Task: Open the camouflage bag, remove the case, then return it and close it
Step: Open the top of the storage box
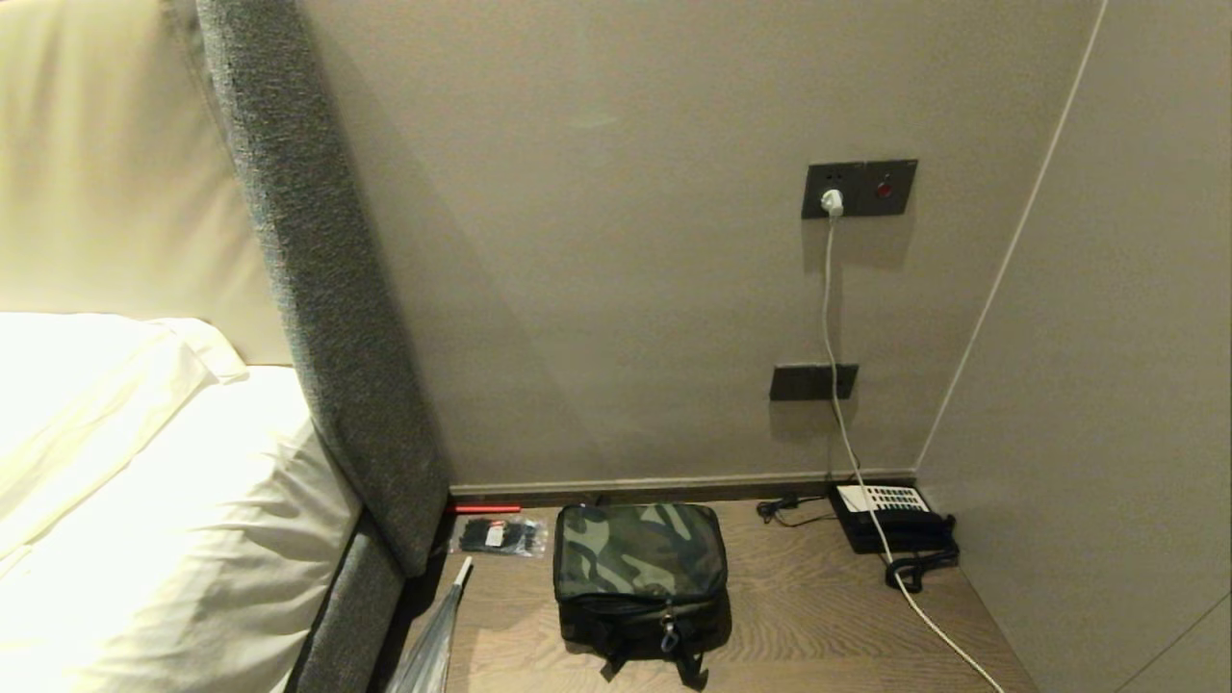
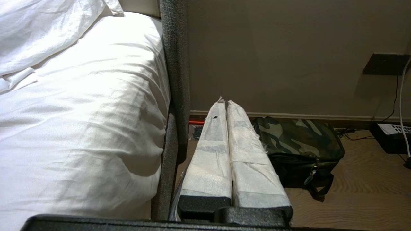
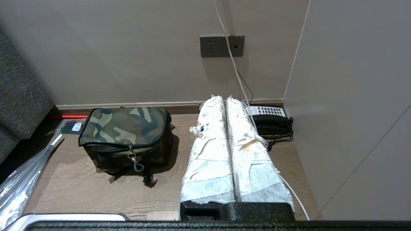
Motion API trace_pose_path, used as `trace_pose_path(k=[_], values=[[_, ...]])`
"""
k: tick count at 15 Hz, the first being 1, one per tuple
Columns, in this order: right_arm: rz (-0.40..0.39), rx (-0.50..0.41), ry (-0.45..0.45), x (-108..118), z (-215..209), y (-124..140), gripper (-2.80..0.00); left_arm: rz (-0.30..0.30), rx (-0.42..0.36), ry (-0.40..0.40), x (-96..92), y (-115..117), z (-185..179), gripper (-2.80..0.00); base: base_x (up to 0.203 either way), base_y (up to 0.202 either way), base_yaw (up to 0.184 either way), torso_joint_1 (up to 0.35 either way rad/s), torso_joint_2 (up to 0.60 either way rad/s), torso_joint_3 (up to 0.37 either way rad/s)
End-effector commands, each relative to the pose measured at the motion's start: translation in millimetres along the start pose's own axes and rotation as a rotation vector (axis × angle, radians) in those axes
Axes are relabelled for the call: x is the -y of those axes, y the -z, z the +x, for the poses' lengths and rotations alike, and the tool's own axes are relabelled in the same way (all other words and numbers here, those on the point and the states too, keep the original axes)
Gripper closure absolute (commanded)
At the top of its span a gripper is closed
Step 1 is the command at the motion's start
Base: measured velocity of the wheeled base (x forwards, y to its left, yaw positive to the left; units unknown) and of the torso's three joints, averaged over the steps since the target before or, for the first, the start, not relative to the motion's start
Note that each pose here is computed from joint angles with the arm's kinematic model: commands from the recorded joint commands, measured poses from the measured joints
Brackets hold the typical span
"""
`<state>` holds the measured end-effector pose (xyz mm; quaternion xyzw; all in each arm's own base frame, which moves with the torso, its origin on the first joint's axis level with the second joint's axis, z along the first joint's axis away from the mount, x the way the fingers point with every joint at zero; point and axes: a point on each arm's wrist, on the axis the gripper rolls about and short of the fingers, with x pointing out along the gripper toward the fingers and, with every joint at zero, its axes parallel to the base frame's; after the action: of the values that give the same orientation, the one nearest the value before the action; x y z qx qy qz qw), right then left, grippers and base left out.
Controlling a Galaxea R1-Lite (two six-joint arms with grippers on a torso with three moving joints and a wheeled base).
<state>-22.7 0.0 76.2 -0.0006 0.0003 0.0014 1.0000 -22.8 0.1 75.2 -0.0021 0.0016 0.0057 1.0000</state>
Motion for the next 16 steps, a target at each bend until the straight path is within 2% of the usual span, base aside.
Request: trace_pose_path(k=[1, 16], values=[[0.0, -0.001, 0.0, 0.0, 0.1, 0.0, 0.0, 0.0, -0.001, -0.002, 0.0, 0.9, 0.1, 0.0, 0.0, 0.0, 0.0, 0.0, 0.0, 0.0], [0.001, -0.001, 0.0, 0.0, 0.1, 0.0, 0.0, 0.0, -0.001, -0.001, 0.0, 0.9, 0.1, 0.0, 0.0, 0.0, 0.0, 0.0, 0.0, 0.0]])
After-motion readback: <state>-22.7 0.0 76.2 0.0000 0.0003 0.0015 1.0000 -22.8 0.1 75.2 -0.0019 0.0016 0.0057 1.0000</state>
